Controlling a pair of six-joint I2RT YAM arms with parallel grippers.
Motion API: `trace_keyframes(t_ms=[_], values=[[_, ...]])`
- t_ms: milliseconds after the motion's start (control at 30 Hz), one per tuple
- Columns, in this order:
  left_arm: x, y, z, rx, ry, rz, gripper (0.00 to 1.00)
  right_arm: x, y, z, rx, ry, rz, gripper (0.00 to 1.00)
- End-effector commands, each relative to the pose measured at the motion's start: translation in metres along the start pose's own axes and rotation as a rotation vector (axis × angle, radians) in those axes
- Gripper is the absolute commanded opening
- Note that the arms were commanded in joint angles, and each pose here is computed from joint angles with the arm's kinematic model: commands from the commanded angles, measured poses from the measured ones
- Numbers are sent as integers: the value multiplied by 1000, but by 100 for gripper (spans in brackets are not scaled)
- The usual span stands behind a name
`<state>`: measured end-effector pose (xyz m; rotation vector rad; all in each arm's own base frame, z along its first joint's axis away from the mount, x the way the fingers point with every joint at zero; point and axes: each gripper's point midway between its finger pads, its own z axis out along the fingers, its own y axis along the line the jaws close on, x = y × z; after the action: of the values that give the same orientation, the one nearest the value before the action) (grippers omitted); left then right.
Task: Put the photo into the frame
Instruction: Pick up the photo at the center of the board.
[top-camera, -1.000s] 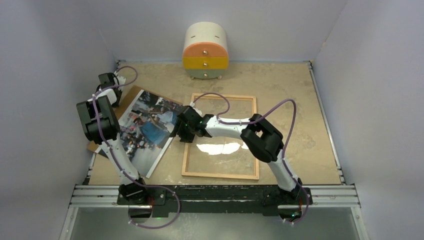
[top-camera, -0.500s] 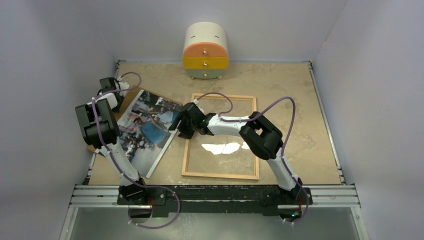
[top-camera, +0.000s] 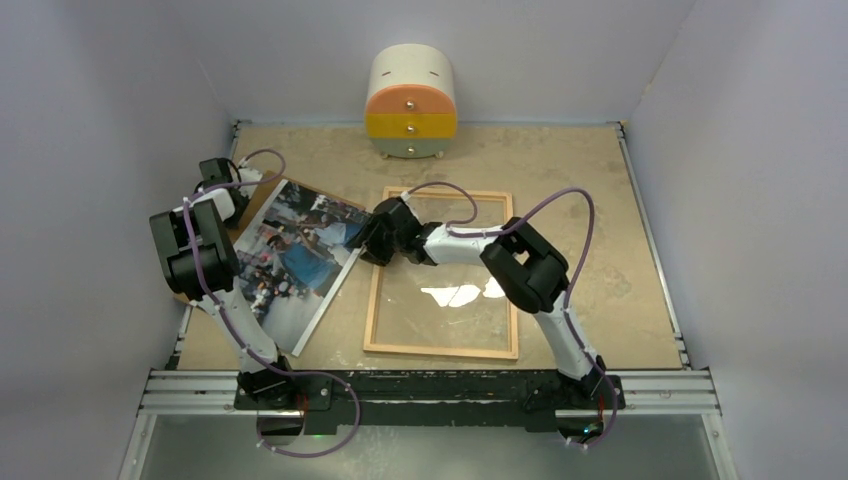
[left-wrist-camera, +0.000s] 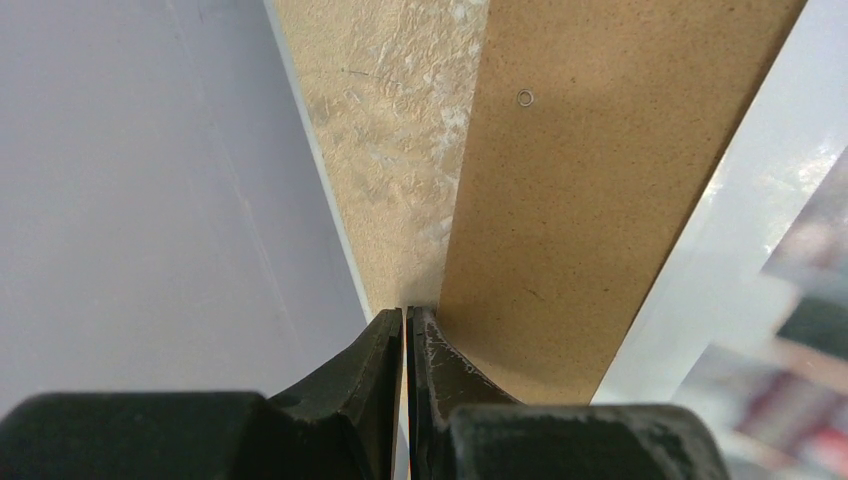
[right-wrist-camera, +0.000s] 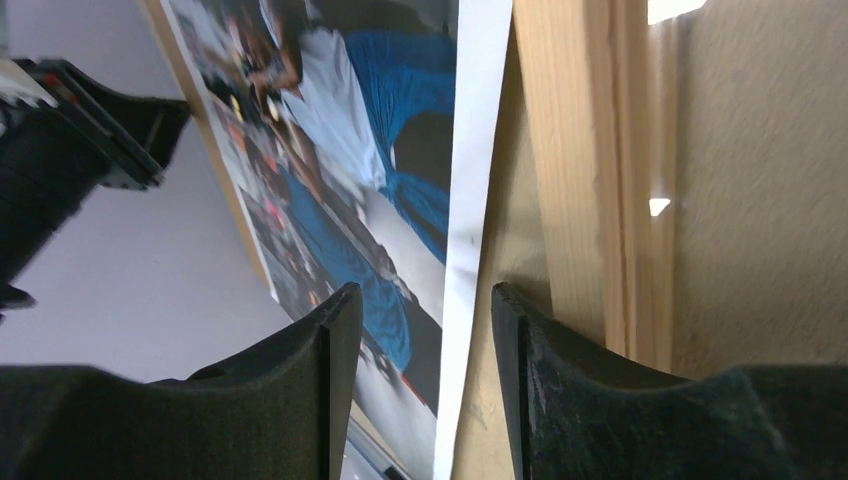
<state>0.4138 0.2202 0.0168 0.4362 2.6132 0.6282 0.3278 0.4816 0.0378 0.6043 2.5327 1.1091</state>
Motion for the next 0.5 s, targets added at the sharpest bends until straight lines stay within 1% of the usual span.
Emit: trace_keyframes(t_ms=[0, 133, 267, 333, 467], values=[[58, -81, 2, 305, 170, 38, 10, -25, -35, 13, 76, -50, 36, 51], [59, -80, 2, 306, 172, 47, 10, -28, -25, 16, 42, -52, 30, 43], [58, -80, 3, 308, 173, 53, 10, -25, -21, 20, 12, -32, 31, 38], [58, -80, 4, 309, 172, 59, 10, -28, -14, 18, -17, -47, 28, 35], [62, -81, 6, 311, 181, 69, 10, -33, 6, 9, -69, -71, 16, 34]])
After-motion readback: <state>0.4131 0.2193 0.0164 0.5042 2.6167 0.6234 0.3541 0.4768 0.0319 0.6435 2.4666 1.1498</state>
